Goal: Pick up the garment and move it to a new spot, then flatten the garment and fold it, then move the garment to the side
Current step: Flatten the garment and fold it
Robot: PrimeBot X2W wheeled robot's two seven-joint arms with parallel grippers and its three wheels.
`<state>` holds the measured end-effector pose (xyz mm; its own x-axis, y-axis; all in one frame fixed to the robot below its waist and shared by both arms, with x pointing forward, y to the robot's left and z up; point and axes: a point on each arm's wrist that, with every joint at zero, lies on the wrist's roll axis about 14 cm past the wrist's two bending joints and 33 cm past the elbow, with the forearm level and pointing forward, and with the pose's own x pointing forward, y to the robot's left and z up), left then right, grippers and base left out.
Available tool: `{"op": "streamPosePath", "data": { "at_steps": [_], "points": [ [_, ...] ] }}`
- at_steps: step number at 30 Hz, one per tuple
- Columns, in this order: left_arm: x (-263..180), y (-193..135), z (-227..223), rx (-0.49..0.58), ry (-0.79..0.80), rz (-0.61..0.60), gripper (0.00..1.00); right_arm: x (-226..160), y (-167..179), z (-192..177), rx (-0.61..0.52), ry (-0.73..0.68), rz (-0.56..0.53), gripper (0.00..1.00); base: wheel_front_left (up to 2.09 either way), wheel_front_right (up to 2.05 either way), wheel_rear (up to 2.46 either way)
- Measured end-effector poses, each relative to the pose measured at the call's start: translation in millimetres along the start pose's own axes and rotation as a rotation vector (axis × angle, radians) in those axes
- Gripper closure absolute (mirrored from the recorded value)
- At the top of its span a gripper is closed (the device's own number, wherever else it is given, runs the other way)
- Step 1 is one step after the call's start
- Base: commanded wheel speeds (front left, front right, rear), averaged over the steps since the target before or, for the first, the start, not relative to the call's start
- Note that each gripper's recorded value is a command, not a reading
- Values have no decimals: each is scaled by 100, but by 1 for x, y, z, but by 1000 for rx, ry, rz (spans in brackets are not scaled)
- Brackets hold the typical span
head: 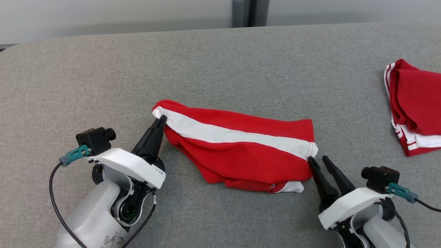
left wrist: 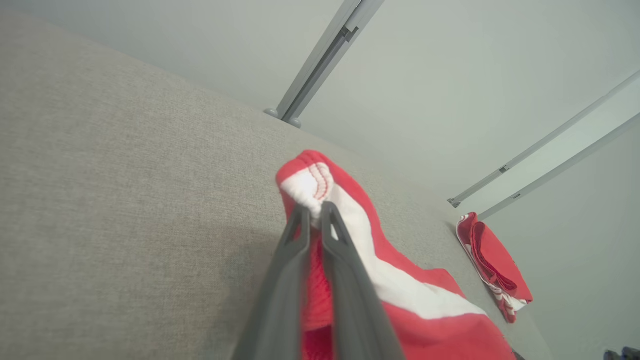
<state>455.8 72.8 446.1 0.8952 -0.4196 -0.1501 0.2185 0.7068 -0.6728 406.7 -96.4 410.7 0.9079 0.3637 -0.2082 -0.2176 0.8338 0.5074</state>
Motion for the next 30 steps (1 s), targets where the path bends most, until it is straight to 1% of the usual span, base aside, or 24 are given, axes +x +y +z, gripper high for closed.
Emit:
{"op": "streamPosePath", "data": {
  "at_steps": [1,2,3,4,6,9,11,16,20,25,27,30],
  "points": [
    [0,-1,0,0,-1,-4,100,1,-6,-3,5,12,-21,47,0,0,0],
    [0,-2,1,1,-1,-7,100,3,-7,-4,-5,19,-20,65,0,0,0],
    [-1,-3,0,2,3,-9,100,7,-4,0,-13,13,-9,93,0,0,0],
    [-1,-3,0,2,3,-9,100,7,-4,0,-13,13,-9,100,0,0,0],
    [-2,-3,1,12,2,-8,100,17,1,18,-28,-34,12,100,0,0,0],
    [-2,-3,3,14,-2,-12,100,17,0,28,-50,-63,13,100,0,0,0],
    [-2,-6,4,16,-7,-19,100,15,-2,38,-63,-92,8,100,0,0,0],
    [-5,-8,8,29,-13,-21,100,5,-5,44,-100,-111,3,100,0,0,0],
    [-8,-16,15,45,-28,-47,100,1,0,65,-119,-171,18,100,0,0,0],
    [-10,-39,33,106,-25,-123,100,-5,10,114,-213,-287,58,100,0,0,0],
    [-12,-51,42,141,-16,-164,100,-9,16,140,-255,-353,72,100,0,0,0],
    [-18,-76,56,162,-4,-242,100,-17,23,180,-337,-446,87,100,0,0,0]
  ]
}}
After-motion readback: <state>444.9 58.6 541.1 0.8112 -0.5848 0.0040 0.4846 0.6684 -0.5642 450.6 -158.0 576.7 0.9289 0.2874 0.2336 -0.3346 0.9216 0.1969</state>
